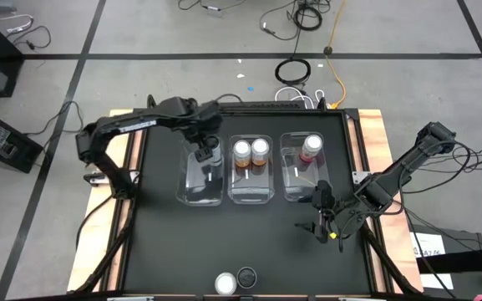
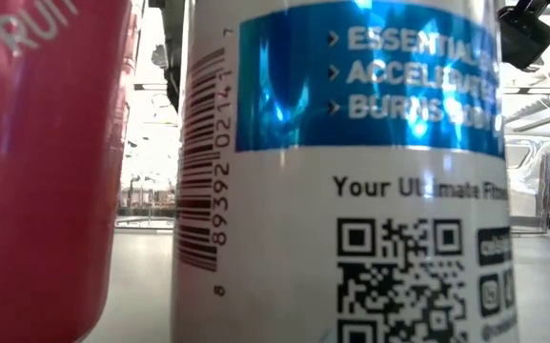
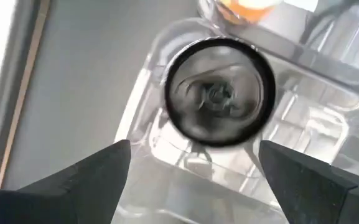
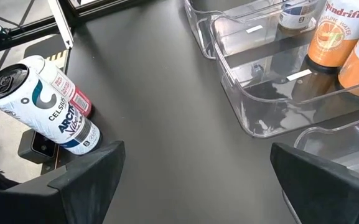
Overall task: Sort soda cans
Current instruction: Put the white soda can into the left transparent bin
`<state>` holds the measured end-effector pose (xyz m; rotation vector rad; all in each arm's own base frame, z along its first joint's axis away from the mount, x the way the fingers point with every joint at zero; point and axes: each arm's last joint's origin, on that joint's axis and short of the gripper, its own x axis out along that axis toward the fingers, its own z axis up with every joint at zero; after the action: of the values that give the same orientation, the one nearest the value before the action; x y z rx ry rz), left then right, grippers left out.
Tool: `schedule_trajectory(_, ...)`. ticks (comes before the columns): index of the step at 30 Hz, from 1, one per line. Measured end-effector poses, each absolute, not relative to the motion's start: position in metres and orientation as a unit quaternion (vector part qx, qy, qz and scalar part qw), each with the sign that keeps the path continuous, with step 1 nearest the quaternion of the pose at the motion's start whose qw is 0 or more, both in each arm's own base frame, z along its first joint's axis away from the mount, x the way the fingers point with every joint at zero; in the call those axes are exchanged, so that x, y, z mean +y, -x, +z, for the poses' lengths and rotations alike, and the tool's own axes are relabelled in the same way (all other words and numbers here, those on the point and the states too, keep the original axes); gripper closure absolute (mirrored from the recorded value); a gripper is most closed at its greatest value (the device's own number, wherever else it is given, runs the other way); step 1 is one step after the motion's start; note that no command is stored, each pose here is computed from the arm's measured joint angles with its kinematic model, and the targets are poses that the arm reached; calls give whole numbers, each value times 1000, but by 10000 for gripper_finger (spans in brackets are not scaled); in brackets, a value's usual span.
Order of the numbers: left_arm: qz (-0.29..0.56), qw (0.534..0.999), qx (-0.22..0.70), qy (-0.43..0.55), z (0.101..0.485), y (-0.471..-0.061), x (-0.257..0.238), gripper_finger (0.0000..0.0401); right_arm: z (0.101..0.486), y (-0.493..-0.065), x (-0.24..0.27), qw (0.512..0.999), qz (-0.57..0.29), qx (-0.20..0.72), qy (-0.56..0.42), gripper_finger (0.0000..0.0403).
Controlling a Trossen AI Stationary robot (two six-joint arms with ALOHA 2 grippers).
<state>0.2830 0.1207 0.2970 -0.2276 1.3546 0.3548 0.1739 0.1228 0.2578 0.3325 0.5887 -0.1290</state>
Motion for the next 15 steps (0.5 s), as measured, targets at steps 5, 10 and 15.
schedule_trajectory(5, 189, 781, 584, 119, 327, -260, 111, 37, 258, -174, 123, 941, -64, 289, -164, 9)
schedule_trajectory(10, 236, 783, 548, 172, 351, -233, 99, 37, 258, -174, 123, 944, -58, 290, -146, 9)
schedule_trajectory(15, 258, 790, 512, 217, 368, -215, 78, 37, 258, -174, 123, 945, -56, 290, -141, 9)
